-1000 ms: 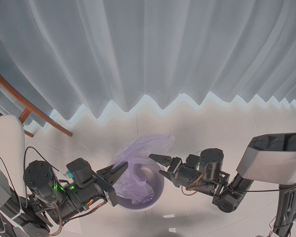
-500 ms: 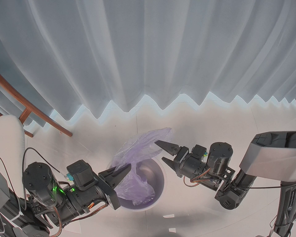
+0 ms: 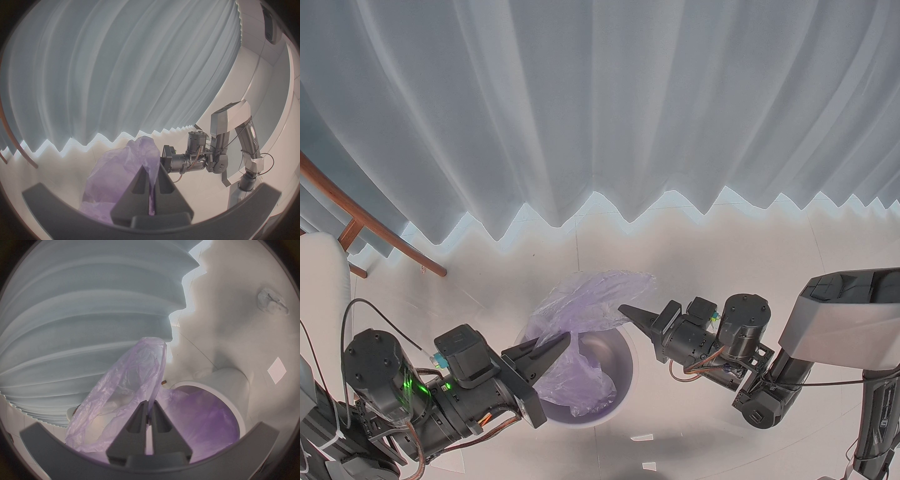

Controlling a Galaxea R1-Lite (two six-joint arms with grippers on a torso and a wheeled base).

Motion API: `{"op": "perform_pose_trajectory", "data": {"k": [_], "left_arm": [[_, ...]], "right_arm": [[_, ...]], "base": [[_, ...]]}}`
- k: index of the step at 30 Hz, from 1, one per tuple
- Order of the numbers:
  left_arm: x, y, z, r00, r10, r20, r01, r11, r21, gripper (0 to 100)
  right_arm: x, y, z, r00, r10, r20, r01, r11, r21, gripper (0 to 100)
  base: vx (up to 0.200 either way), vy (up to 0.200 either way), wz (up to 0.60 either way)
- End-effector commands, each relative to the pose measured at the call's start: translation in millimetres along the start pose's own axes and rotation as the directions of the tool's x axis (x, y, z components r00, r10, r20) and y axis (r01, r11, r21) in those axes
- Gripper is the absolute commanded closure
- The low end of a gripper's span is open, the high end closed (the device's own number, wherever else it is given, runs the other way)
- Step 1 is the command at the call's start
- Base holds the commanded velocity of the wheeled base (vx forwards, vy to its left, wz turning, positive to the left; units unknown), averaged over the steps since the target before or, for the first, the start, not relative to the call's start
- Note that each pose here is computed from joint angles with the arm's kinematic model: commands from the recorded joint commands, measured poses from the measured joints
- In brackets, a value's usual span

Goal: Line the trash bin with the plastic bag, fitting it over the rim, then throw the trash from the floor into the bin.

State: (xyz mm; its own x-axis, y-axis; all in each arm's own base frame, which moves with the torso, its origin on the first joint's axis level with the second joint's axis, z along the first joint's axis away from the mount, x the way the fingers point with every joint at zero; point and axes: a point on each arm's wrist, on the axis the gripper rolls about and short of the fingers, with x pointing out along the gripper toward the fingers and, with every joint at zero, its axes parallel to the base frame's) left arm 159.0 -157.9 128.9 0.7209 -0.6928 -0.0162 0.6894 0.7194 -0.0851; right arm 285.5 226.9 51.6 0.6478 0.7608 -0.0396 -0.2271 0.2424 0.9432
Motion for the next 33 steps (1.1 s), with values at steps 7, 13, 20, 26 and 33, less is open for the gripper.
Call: {"op": "perform_pose_trajectory", "data": {"k": [7, 13, 20, 26, 33], "left_arm": [[-0.1, 0.0, -1.3, 1.000, -0.001, -0.007, 0.001, 1.000, 0.000, 100], [0.4, 2.7, -3.6, 1.000, 0.014, -0.018, -0.014, 1.000, -0.006, 100], [3.2, 1.1, -9.4, 0.999, 0.010, -0.043, -0.010, 1.000, -0.012, 100], [7.0, -0.4, -22.5, 0.995, -0.002, -0.102, 0.000, 1.000, -0.016, 100], [4.5, -4.0, -40.4, 0.987, -0.018, -0.162, 0.015, 1.000, -0.019, 100]], "right_arm": [[-0.3, 0.4, -0.8, 1.000, 0.010, 0.000, -0.010, 1.000, -0.004, 100], [-10.5, 12.9, 14.4, 0.999, 0.030, 0.040, -0.028, 0.999, -0.032, 100], [-20.6, 4.4, 41.9, 0.994, -0.028, 0.104, 0.046, 0.983, -0.176, 100], [-24.3, -5.7, 39.4, 0.991, -0.098, 0.086, 0.120, 0.944, -0.307, 100], [-21.7, -25.3, 32.1, 0.980, -0.165, 0.110, 0.198, 0.858, -0.474, 100]], "base": [[0.000, 0.000, 0.00], [0.000, 0.000, 0.00], [0.000, 0.000, 0.00], [0.000, 0.000, 0.00], [0.000, 0.000, 0.00]]}}
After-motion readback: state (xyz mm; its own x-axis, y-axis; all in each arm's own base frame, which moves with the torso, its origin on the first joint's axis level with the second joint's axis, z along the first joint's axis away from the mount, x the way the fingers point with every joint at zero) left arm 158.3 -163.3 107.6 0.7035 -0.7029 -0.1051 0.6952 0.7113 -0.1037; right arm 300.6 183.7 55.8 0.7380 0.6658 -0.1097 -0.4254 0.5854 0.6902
